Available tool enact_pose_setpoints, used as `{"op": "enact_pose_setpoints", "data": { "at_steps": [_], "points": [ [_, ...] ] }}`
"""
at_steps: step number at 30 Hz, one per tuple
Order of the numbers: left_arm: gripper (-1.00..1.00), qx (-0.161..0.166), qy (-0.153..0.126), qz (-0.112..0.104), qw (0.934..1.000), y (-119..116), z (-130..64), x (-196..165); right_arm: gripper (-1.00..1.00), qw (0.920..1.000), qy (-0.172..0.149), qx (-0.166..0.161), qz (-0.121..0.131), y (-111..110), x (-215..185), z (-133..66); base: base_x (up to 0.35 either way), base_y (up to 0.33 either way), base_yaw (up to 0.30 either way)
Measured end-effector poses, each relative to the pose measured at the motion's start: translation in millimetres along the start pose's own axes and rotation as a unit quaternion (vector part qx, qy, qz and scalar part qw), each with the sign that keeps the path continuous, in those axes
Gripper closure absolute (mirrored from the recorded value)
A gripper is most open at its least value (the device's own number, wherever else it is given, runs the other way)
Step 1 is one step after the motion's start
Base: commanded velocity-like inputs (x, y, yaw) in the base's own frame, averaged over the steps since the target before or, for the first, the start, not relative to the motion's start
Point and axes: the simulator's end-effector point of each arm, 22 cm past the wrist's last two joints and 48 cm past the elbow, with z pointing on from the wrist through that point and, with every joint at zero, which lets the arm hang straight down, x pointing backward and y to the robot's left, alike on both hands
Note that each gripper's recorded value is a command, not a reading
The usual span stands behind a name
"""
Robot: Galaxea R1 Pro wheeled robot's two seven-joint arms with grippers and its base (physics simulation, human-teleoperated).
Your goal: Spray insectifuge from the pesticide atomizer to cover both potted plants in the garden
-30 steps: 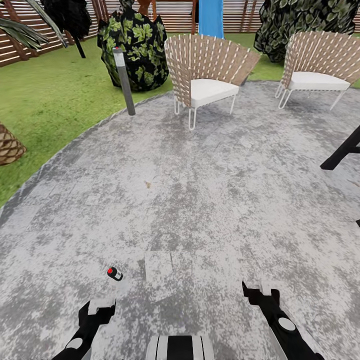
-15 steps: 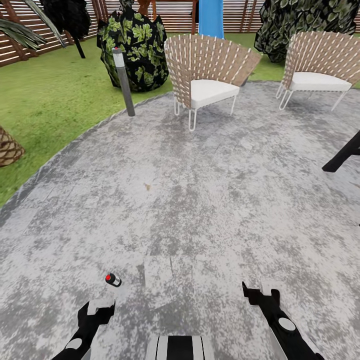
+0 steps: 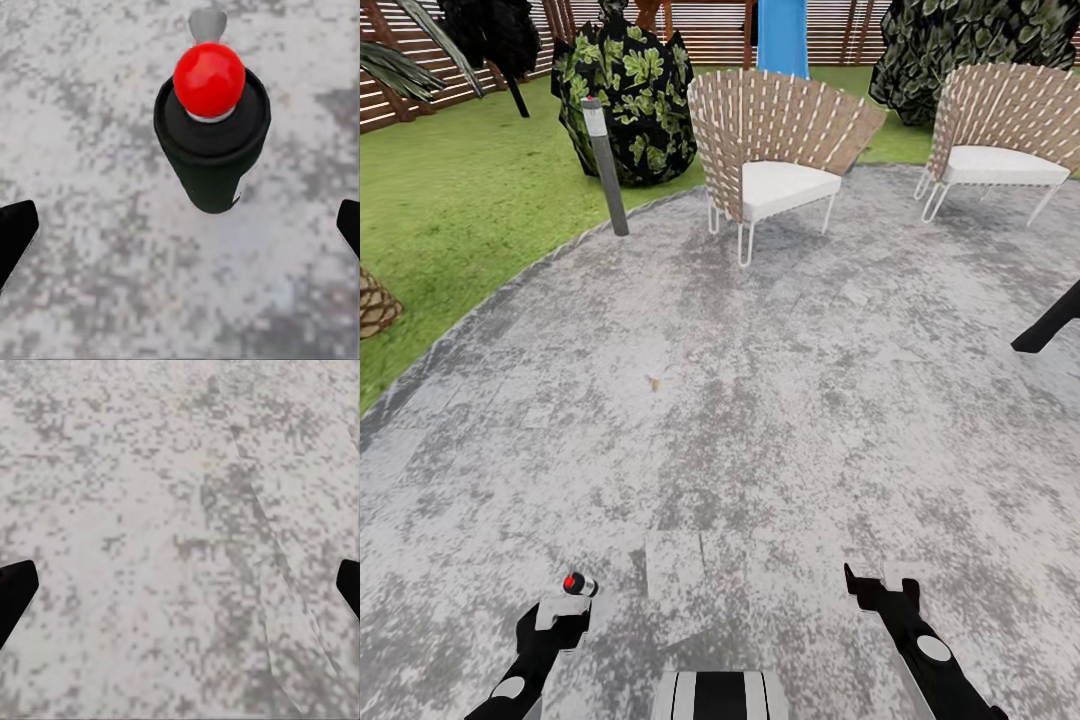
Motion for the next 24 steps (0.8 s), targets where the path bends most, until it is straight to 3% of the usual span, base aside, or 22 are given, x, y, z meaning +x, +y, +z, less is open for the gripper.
{"op": "enact_pose_setpoints", "data": {
  "at_steps": [24],
  "points": [
    [-1.0,0.001,-0.001,0.0,1.0,-1.3,0.1,-0.3,-1.0,1.0,0.0,0.0,0.0,0.0,0.2,0.2,0.058,-0.022,0.0]
  ]
}}
